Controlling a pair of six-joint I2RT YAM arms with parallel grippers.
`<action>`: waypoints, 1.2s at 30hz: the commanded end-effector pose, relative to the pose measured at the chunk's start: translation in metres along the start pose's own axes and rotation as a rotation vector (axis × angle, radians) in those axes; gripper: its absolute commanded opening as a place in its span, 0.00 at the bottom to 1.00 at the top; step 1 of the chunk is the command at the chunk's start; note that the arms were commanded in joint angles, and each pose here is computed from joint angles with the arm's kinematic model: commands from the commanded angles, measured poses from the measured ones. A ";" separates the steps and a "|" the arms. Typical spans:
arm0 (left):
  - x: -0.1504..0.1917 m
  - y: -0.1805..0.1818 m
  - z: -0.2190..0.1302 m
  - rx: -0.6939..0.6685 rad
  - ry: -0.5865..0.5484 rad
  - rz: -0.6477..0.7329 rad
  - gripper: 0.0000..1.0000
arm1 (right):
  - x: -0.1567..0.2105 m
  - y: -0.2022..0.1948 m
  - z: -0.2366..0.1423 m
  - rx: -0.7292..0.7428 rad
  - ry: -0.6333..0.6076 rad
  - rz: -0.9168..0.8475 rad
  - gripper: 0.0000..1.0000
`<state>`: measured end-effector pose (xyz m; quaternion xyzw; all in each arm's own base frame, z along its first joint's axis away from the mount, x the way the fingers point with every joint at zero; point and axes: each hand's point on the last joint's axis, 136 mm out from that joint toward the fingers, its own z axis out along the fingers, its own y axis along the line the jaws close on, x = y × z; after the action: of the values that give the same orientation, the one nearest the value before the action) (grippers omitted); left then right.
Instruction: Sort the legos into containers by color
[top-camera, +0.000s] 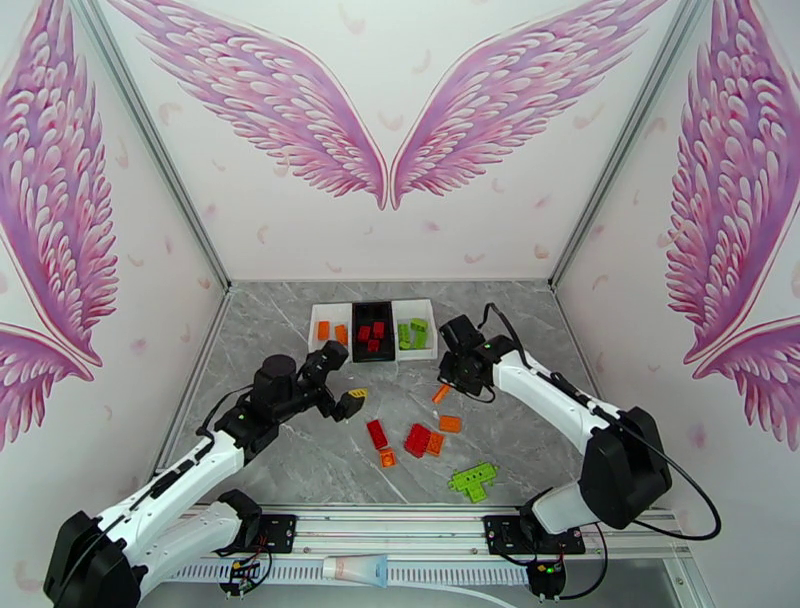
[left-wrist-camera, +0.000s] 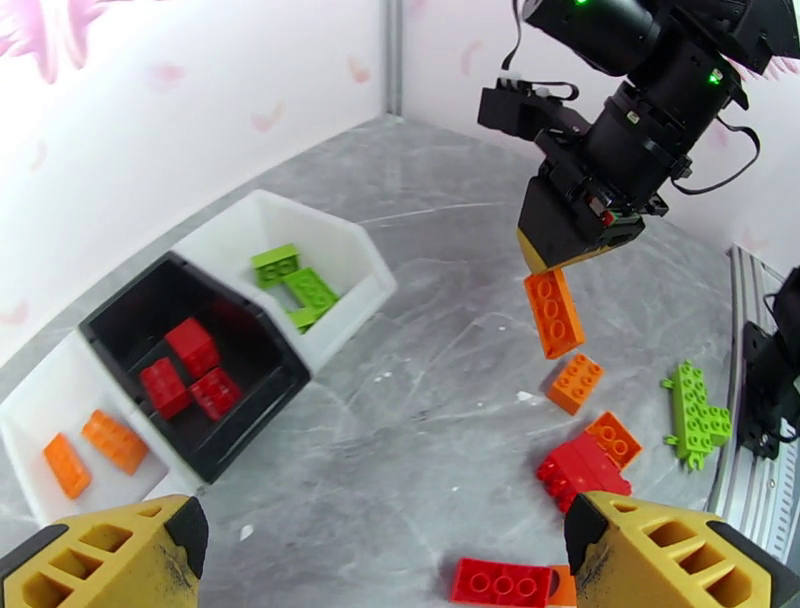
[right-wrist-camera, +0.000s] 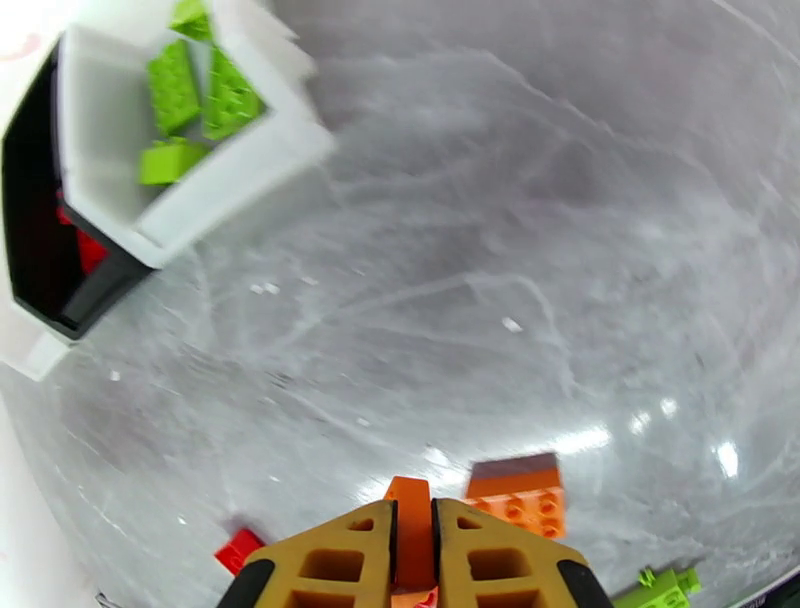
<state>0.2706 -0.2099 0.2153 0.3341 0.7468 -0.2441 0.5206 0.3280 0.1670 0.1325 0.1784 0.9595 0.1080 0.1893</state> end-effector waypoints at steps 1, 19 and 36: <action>0.014 0.015 -0.012 -0.069 0.040 -0.047 0.99 | -0.022 0.053 -0.005 -0.088 -0.091 -0.132 0.17; 0.017 0.049 -0.042 -0.215 0.030 -0.148 0.99 | -0.066 0.289 0.028 -0.441 -0.373 -0.311 0.21; 0.013 0.056 -0.048 -0.220 -0.009 -0.180 0.99 | -0.079 0.295 0.023 -0.439 -0.466 -0.335 0.45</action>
<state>0.2836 -0.1345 0.2190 0.2046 0.7973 -0.1960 0.5329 0.5064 0.4230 0.1779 -0.0030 0.8733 0.2363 0.4261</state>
